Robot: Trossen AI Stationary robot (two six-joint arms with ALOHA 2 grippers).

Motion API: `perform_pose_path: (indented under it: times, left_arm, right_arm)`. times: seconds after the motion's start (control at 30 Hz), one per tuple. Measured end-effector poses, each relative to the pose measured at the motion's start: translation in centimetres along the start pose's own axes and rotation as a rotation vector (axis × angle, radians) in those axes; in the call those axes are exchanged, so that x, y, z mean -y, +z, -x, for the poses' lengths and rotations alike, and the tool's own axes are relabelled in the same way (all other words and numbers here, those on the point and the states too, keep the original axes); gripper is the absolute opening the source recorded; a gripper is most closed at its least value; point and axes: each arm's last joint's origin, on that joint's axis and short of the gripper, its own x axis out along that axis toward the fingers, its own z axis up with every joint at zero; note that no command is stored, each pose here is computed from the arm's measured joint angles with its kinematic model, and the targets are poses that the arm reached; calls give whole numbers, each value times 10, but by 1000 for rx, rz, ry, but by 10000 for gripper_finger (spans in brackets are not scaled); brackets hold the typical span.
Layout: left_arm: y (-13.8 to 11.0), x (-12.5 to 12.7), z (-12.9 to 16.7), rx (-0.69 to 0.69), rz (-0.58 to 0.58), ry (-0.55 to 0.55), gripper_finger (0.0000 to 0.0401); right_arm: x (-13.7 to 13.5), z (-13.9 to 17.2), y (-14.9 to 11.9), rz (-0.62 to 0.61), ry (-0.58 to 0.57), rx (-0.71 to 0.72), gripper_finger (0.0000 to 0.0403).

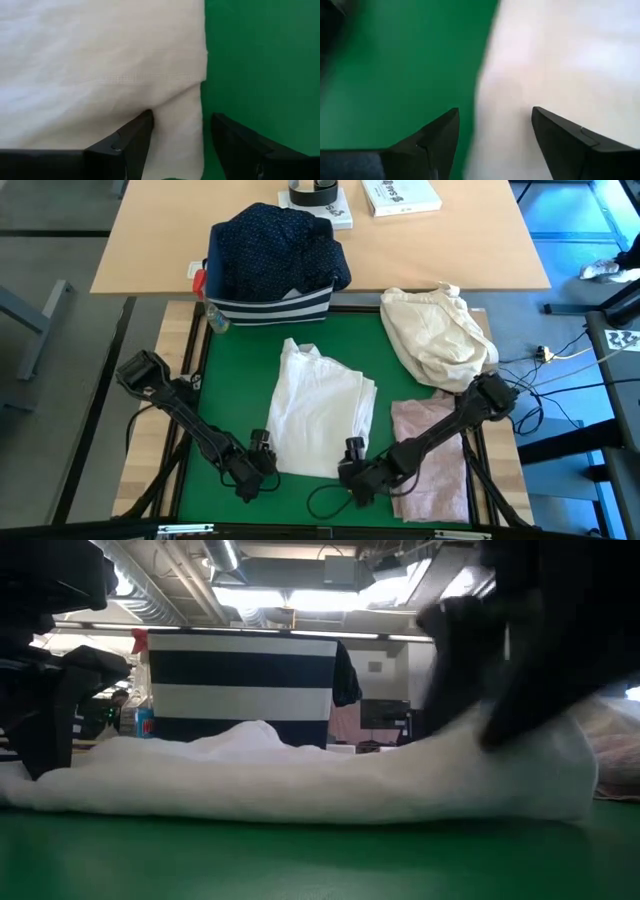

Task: Fold laundry
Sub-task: Fold the white polo shirt

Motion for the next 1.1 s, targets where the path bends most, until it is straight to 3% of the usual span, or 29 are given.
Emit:
perform_pose_path:
  times: [0.1,0.37,0.47,0.6,0.7,0.9,1.1]
  left_arm:
    - [0,0,0,6,0,12,183]
    - [-1,-2,-1,10,-10,37,113]
    - [-1,-3,-1,9,-14,47,74]
    - [-2,-3,-1,7,-16,53,17]
    - [-2,-1,0,5,-9,44,13]
    - [4,15,17,14,42,-66,14]
    - [14,45,43,54,93,-208,13]
  right_arm:
    - [0,-12,-12,25,-18,-90,250]
    - [-1,-20,-17,38,-56,-115,232]
    - [-1,-21,-18,35,-59,-126,182]
    - [0,-21,-20,-3,-65,-138,81]
    - [0,-21,-20,-42,-66,-142,17]
    - [-9,-4,-19,-109,-69,-106,14]
    - [-41,11,-16,-115,37,15,14]
